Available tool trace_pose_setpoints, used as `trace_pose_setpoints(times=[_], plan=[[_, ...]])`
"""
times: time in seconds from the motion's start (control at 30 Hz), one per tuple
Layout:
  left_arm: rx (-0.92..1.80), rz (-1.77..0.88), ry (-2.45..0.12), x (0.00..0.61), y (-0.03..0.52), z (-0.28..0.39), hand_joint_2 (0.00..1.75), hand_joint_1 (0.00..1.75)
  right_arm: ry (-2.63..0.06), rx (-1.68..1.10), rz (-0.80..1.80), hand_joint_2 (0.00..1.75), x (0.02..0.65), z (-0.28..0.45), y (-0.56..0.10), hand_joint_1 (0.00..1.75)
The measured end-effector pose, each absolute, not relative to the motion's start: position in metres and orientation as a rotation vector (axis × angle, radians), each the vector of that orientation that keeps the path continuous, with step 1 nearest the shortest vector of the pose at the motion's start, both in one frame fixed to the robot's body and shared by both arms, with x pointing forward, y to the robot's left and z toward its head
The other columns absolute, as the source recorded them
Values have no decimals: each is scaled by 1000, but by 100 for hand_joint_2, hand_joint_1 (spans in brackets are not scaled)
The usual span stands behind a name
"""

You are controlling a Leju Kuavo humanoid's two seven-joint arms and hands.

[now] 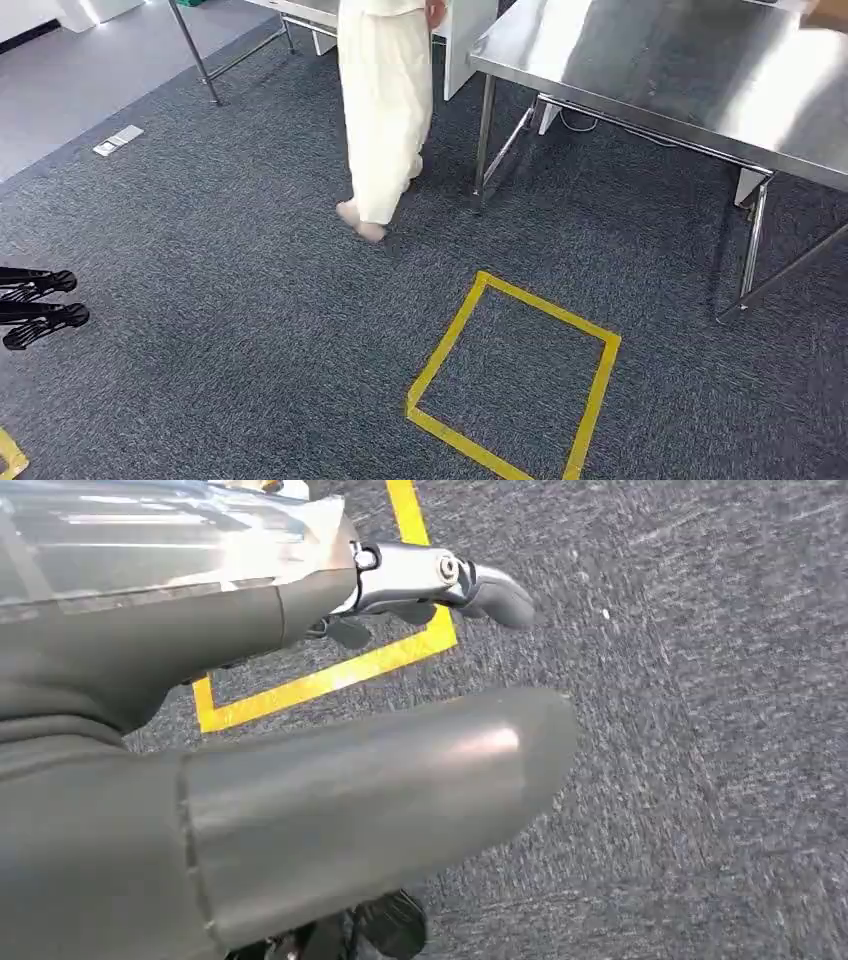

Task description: Take the parts from the cabinet and place them on the table.

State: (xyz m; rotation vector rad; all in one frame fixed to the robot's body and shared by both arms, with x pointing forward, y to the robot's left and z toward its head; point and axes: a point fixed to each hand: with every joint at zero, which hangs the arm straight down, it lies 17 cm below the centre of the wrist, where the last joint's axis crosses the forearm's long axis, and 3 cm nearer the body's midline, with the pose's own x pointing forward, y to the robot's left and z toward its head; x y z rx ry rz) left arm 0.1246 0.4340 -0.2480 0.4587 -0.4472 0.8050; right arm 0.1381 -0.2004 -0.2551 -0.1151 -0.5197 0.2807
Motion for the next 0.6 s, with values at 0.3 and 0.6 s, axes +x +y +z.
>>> trace_pose_setpoints(times=[0.3,0.6], plan=[[444,771,-462,145,431,-245,0,0,-519,-102,285,0,138,-255,-197,0],[438,765,-468,153,431,-243,0,0,-513,-97,284,0,133,-256,-196,0]])
